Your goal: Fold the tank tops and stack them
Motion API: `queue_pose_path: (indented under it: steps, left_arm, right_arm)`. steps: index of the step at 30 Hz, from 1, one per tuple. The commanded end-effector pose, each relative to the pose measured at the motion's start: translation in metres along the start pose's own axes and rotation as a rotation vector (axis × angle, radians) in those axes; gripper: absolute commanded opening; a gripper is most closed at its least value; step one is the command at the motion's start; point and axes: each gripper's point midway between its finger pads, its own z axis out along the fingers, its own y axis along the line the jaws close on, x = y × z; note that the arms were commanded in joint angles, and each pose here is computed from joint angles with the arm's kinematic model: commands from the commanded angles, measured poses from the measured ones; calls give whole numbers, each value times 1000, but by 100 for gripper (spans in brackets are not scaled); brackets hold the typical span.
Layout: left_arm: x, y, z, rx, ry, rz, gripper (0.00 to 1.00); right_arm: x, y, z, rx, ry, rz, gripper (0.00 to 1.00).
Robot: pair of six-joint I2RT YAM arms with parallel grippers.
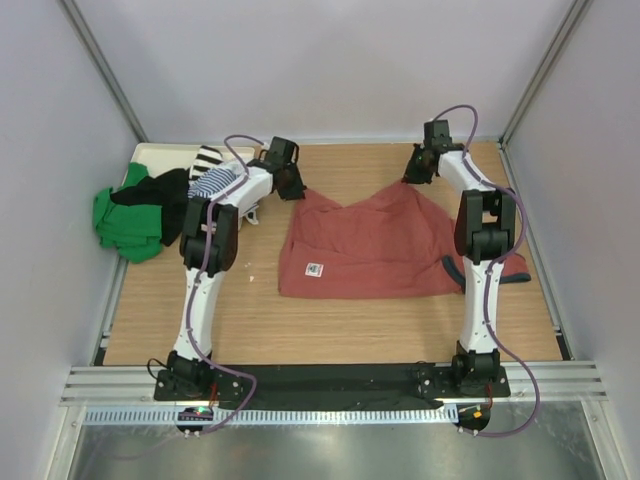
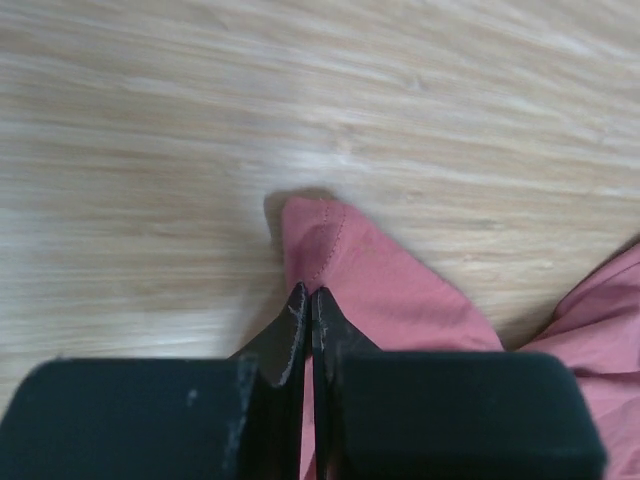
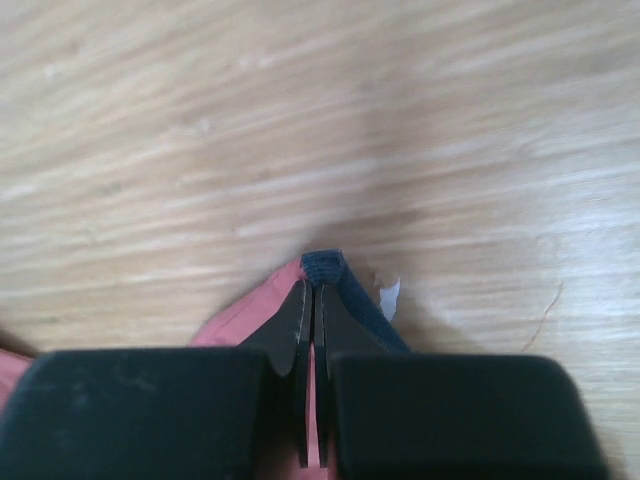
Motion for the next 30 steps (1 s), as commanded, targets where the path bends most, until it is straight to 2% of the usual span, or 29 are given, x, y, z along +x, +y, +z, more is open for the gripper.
queue_pose_path:
  steps: [1,8,12,19,23,27,28,29,30]
  left_arm:
    - [-44,8,-9,25,-86,-54,0]
    - [-75,20,-34,46,-225,-75,0]
    - [-85,17,-42,63,-280,-76,0]
    - [-107,14,-49,95,-417,-90,0]
    - [-122,3,-53,143,-484,-80,6]
    - [-129,4,-44,133,-496,-87,10]
    - [-127,6,-37,127,-490,-89,13]
    - [-132,2,-38,135,-498,-89,33]
    - [-131,2,-35,132,-491,-89,48]
  right_arm:
    - [-32,3,-9,20,-73,12,1]
    - [-71,-5,-34,23,-228,88,1]
    - [-77,10,-39,-53,-247,77,1]
    - [-84,3,-44,-42,-332,121,1]
    - [-92,6,-46,-67,-362,137,1]
    - [-97,3,-36,-67,-364,179,1]
    - [-97,4,-33,-71,-362,186,5]
    - [-96,5,-29,-82,-358,189,13]
    - [-96,5,-27,-78,-354,197,55]
